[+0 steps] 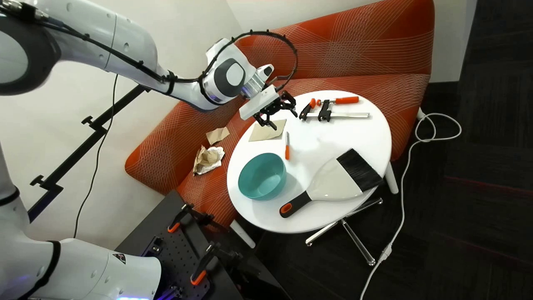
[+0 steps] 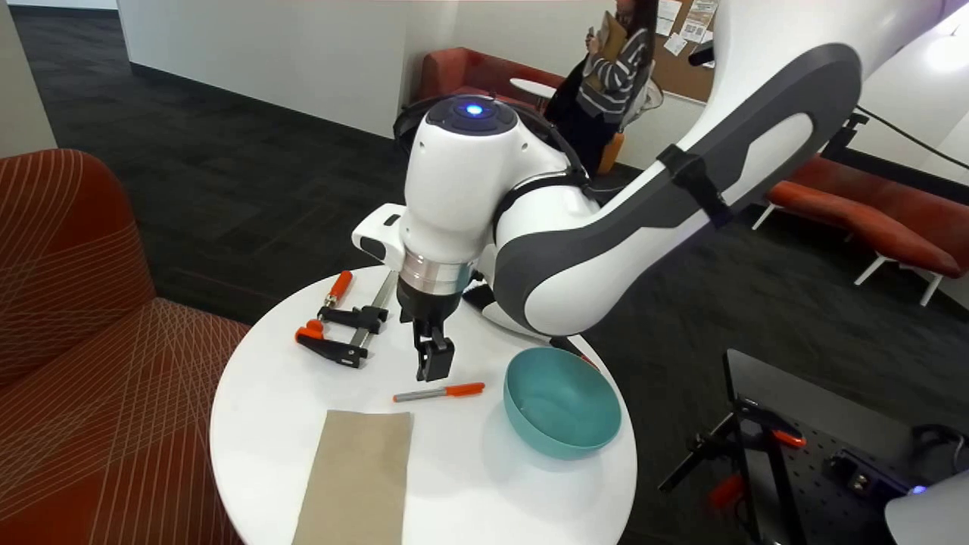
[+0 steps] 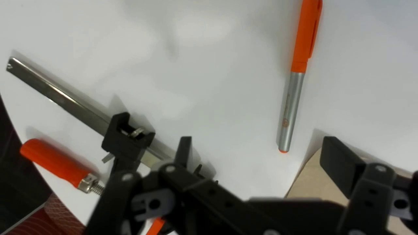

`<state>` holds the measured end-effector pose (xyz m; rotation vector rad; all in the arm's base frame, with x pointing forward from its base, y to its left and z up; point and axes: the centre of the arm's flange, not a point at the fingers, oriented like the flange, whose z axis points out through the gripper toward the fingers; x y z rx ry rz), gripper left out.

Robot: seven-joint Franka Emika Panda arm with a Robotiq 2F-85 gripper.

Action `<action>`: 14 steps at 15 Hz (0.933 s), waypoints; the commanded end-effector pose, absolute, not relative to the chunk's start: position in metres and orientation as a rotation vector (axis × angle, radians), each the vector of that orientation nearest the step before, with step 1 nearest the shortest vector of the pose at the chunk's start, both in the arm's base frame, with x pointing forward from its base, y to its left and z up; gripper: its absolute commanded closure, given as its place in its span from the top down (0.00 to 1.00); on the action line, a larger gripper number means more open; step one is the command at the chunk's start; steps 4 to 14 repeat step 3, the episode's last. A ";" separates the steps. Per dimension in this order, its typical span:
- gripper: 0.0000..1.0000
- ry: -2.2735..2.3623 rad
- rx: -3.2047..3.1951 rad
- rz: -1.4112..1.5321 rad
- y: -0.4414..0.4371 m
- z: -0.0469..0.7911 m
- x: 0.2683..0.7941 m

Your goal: Take the marker out of the bowl and put it on the table

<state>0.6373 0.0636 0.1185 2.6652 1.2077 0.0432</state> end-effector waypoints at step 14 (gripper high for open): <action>1.00 1.209 2.667 0.035 0.063 0.114 0.636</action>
